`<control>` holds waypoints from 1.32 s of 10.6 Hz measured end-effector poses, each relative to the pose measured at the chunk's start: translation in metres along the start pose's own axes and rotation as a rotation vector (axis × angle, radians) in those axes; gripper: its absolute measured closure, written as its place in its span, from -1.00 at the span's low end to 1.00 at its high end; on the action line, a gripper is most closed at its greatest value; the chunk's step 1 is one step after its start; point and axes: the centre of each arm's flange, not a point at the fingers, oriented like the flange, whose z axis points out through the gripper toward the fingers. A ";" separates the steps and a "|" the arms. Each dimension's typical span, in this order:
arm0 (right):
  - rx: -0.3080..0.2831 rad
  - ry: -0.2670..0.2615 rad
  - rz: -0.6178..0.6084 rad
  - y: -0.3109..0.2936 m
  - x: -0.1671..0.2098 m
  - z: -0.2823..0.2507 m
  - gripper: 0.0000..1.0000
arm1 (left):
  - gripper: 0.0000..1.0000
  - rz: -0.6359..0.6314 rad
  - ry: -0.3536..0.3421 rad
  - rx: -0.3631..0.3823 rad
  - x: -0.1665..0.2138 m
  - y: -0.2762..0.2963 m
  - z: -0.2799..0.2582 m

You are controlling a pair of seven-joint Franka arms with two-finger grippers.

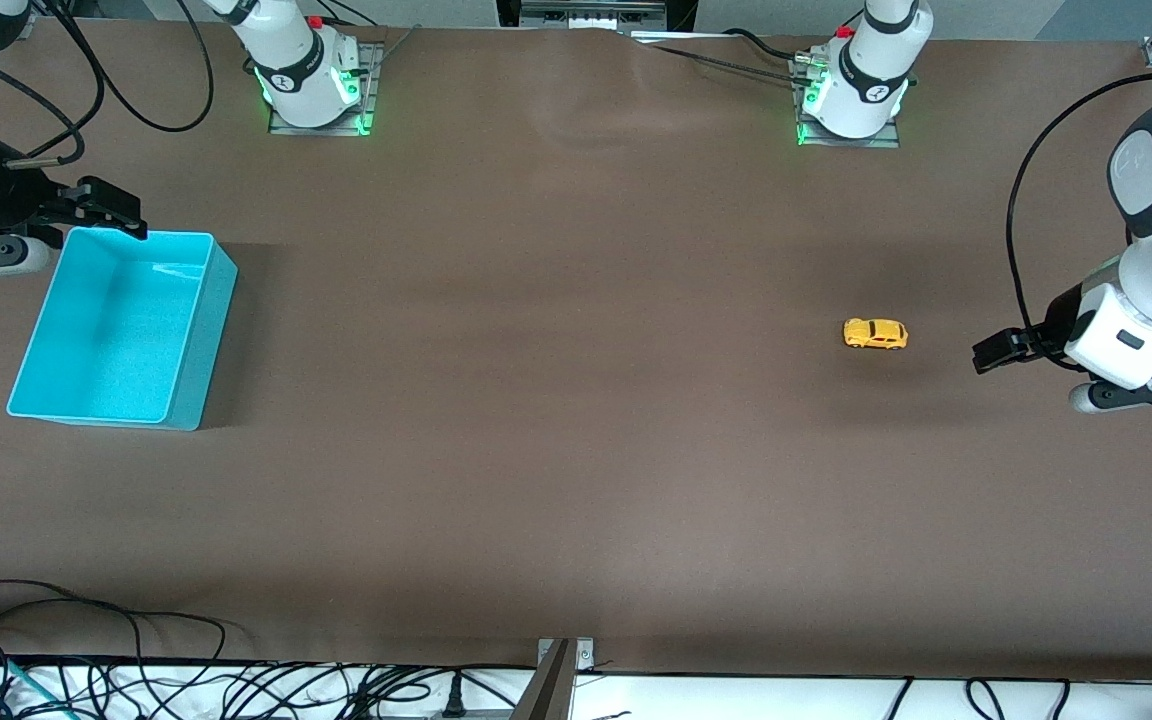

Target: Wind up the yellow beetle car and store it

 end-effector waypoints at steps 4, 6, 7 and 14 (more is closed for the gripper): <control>0.000 0.000 0.000 0.000 0.000 0.000 -1.00 | -1.00 0.000 0.000 0.000 0.000 0.000 0.000; 0.000 0.000 0.001 0.000 0.000 0.000 -1.00 | -1.00 -0.001 0.000 0.000 0.000 0.000 0.000; 0.000 0.000 0.001 0.000 0.000 0.000 -1.00 | -1.00 -0.001 0.000 0.000 0.000 0.000 0.000; 0.000 -0.002 0.001 0.000 0.000 0.000 -1.00 | -1.00 -0.290 -0.005 0.003 0.001 -0.006 0.003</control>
